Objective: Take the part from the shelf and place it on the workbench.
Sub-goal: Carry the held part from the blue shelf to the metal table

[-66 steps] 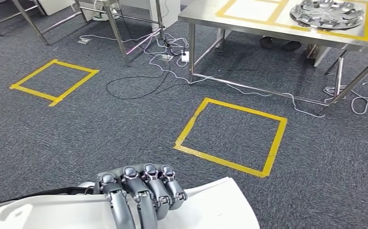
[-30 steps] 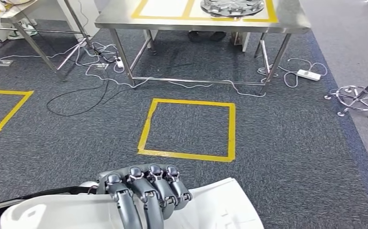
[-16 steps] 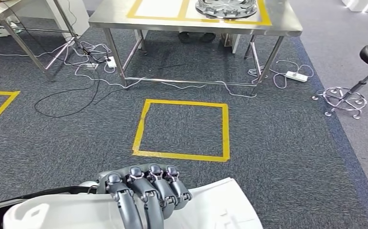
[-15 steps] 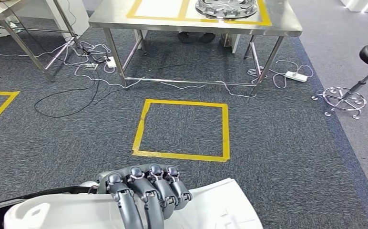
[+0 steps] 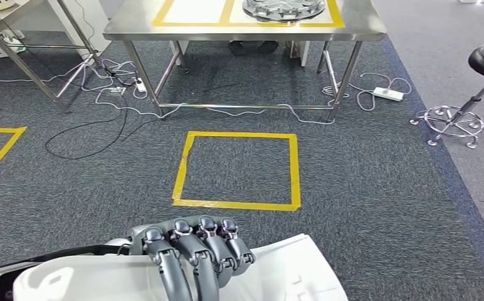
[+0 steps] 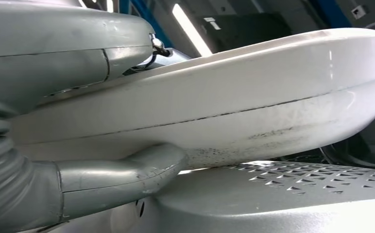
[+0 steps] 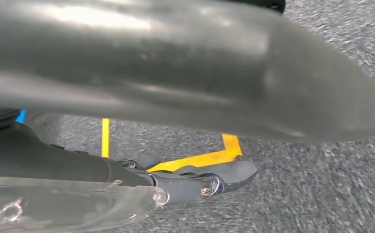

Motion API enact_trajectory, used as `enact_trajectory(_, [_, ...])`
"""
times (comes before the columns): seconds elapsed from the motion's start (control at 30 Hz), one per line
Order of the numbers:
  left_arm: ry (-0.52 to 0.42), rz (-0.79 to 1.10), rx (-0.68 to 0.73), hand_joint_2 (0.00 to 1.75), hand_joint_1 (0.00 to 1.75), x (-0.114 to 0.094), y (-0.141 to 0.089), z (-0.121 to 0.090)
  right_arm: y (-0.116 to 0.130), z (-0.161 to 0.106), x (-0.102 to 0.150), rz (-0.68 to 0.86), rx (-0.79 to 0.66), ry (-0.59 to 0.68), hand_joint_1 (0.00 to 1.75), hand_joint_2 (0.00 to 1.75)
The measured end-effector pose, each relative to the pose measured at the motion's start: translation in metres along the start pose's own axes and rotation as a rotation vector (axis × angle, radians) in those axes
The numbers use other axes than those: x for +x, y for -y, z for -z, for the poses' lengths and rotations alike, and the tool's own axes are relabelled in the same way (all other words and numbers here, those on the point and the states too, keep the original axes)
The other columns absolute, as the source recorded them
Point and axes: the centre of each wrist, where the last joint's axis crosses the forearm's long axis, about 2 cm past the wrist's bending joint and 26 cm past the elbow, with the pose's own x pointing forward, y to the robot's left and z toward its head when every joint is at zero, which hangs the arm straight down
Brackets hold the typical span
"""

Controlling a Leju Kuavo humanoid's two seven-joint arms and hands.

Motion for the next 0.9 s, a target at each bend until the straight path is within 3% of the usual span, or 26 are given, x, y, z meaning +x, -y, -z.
enact_trajectory(0.9, [-0.002, 0.006, -0.002, 1.75, 1.75, -0.0004, -0.0001, 0.0008, -0.0022, 0.0005, -0.0017, -0.003, 0.005, -0.006, 0.00, 0.00])
